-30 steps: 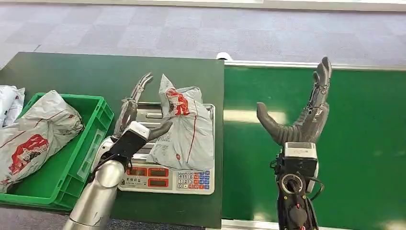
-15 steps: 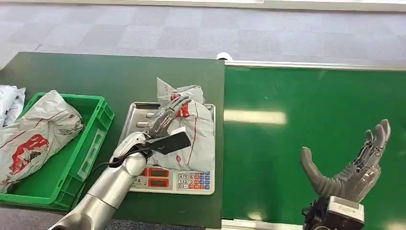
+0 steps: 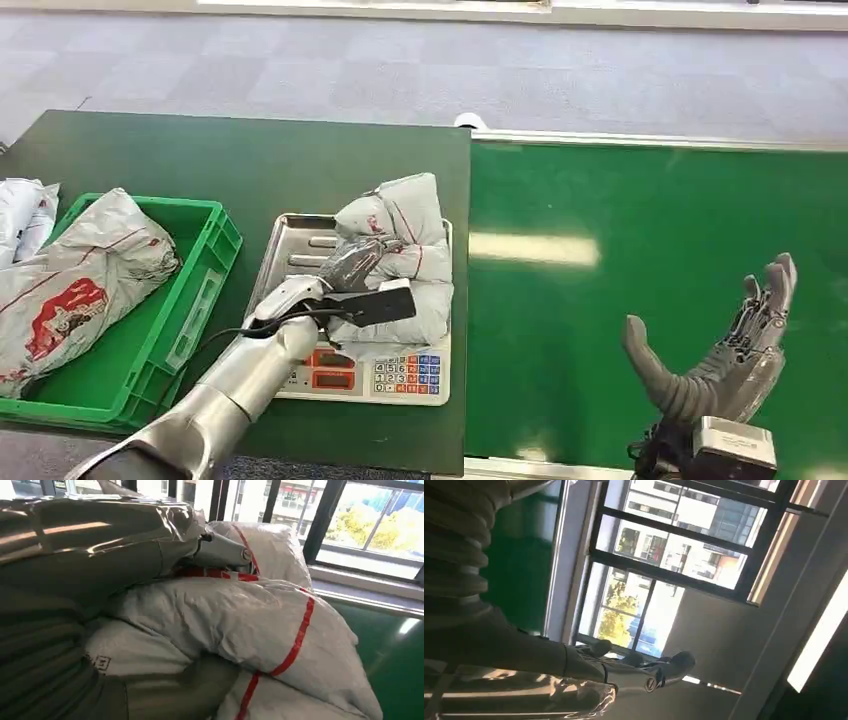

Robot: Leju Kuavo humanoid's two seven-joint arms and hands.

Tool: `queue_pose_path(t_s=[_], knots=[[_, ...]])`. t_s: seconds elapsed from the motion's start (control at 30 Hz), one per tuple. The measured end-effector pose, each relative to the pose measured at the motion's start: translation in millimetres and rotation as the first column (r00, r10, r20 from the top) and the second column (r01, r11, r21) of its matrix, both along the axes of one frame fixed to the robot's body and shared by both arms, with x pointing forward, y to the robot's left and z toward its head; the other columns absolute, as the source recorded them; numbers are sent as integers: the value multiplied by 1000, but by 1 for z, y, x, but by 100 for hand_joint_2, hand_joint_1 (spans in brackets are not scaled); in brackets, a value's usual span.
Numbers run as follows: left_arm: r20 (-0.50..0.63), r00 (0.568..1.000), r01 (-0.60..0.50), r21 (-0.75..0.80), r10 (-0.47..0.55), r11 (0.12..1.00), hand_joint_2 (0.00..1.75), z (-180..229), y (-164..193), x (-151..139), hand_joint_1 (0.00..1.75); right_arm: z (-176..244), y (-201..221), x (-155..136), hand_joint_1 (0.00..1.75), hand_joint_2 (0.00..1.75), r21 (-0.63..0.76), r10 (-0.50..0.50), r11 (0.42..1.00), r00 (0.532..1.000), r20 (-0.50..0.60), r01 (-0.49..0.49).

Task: Moved the parcel from conveyor to table for the left to box.

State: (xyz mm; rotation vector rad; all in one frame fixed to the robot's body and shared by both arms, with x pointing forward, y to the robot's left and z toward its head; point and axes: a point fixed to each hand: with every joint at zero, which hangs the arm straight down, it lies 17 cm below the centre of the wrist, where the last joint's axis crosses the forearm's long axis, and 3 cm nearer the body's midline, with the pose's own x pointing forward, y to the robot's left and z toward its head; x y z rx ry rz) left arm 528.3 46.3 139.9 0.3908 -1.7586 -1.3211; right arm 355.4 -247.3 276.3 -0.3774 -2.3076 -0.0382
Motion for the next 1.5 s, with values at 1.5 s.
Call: queue_pose_path(t_s=[1.5], knots=[[340, 601, -176, -827, 724, 534, 175, 245, 377, -57, 159, -32, -41, -13, 0, 175, 31, -100, 994, 992, -72, 102]])
